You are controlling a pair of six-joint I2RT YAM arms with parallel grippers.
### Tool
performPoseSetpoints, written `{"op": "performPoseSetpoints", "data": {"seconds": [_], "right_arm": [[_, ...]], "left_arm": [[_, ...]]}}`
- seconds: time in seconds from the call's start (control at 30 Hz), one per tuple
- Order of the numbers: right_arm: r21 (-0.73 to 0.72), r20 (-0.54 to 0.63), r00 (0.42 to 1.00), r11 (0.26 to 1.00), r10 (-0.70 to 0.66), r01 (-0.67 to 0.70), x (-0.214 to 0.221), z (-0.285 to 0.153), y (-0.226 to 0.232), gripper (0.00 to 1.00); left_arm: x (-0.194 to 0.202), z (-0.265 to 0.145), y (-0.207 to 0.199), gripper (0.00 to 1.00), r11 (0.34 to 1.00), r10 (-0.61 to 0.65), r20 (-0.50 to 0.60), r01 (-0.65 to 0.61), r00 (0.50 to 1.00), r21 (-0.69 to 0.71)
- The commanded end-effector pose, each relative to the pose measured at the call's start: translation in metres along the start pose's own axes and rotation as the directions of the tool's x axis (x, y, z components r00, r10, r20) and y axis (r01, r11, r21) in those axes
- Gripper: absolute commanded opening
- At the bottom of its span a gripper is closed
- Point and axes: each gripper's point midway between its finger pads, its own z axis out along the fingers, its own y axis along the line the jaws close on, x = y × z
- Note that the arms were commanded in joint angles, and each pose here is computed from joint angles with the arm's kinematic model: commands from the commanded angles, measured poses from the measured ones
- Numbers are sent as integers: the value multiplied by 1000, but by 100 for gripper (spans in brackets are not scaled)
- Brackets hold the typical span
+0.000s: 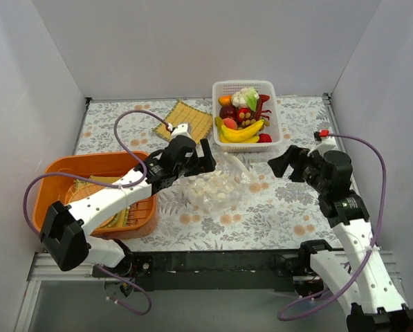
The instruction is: Open the zip-top bag and remove the fake food
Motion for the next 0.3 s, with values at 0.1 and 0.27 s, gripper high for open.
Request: {"op": "performPoseSetpoints", "data": {"seconds": [0.1, 0.27], "right_arm": [[21, -6, 1000, 1000, 20, -20, 30, -26, -9, 98], [40, -9, 1000, 999, 9, -9, 29, -28, -12, 98]], "left_arm": [[-11, -18, -8, 98, 998, -4, 28, 2, 1000, 57], [-18, -18, -16, 98, 996, -1, 58, -4, 998, 94]]}}
